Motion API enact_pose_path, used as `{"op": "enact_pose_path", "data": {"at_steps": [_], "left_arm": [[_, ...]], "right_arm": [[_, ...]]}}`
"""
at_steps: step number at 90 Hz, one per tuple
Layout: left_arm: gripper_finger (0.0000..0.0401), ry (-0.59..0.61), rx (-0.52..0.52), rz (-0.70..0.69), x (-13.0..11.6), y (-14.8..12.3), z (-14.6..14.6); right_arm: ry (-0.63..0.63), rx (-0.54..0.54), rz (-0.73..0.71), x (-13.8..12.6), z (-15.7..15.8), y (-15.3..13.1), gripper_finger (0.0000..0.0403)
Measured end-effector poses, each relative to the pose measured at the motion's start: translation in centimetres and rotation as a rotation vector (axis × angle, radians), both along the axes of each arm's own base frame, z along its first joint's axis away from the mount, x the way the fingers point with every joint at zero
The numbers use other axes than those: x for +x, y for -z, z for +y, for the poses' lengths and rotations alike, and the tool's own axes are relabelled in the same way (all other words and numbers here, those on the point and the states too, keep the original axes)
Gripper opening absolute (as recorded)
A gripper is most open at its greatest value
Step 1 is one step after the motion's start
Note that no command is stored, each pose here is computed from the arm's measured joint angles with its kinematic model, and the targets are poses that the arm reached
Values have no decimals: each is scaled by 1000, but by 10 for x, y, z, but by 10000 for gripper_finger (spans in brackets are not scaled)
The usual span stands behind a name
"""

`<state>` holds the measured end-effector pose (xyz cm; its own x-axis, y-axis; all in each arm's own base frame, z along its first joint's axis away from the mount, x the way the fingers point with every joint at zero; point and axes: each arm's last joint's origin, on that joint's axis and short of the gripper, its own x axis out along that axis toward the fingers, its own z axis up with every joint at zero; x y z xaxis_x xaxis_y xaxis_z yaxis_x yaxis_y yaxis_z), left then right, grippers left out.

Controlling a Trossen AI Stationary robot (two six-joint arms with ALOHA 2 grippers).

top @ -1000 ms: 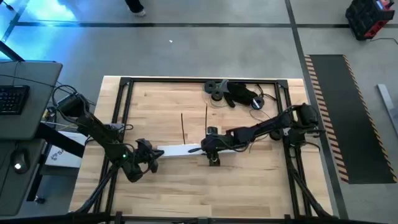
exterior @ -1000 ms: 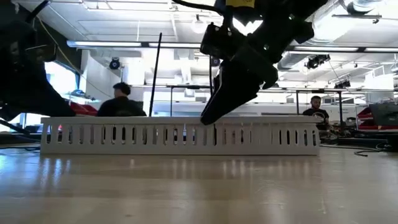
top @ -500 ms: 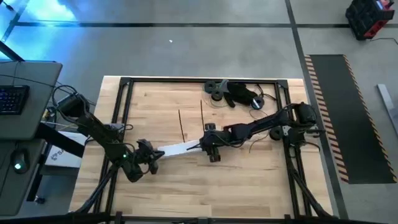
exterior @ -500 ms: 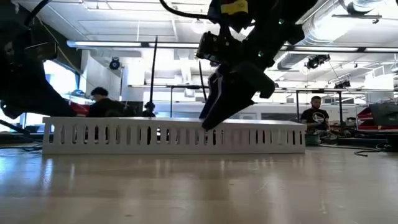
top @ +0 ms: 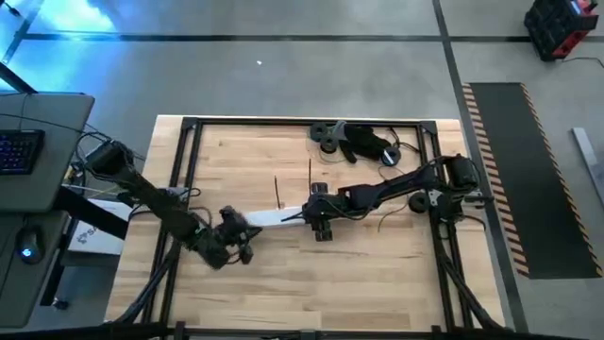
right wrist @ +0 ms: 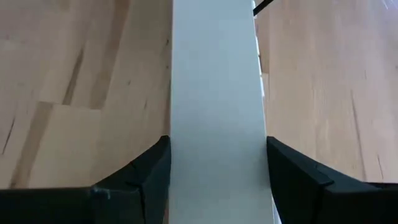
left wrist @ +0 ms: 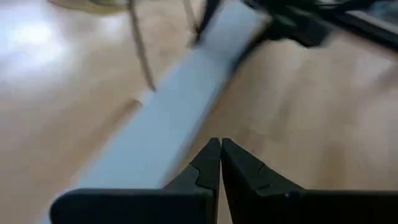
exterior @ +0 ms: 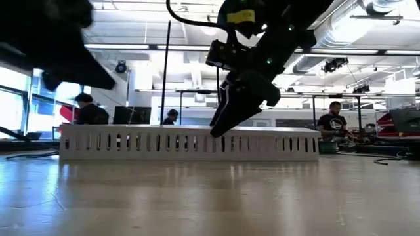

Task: Ziptie cables
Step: Close the white cable duct lid

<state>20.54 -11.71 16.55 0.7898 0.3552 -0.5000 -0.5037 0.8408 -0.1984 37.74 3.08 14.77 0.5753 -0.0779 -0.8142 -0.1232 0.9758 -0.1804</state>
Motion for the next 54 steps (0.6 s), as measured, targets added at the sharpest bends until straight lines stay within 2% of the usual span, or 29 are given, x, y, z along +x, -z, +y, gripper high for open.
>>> {"op": "enact_pose_path", "data": {"at_steps": [13,38,54], "left_arm": [[0,21,26,34,21,3,20],[0,42,59,48,55,25,47],[0,-8,53,87,67,47,61]], "right_arm": [[-6,5,0,0,0,0,198],[-13,11,-7,1,1,1,198],[-3,20,-3,0,0,1,198]]}}
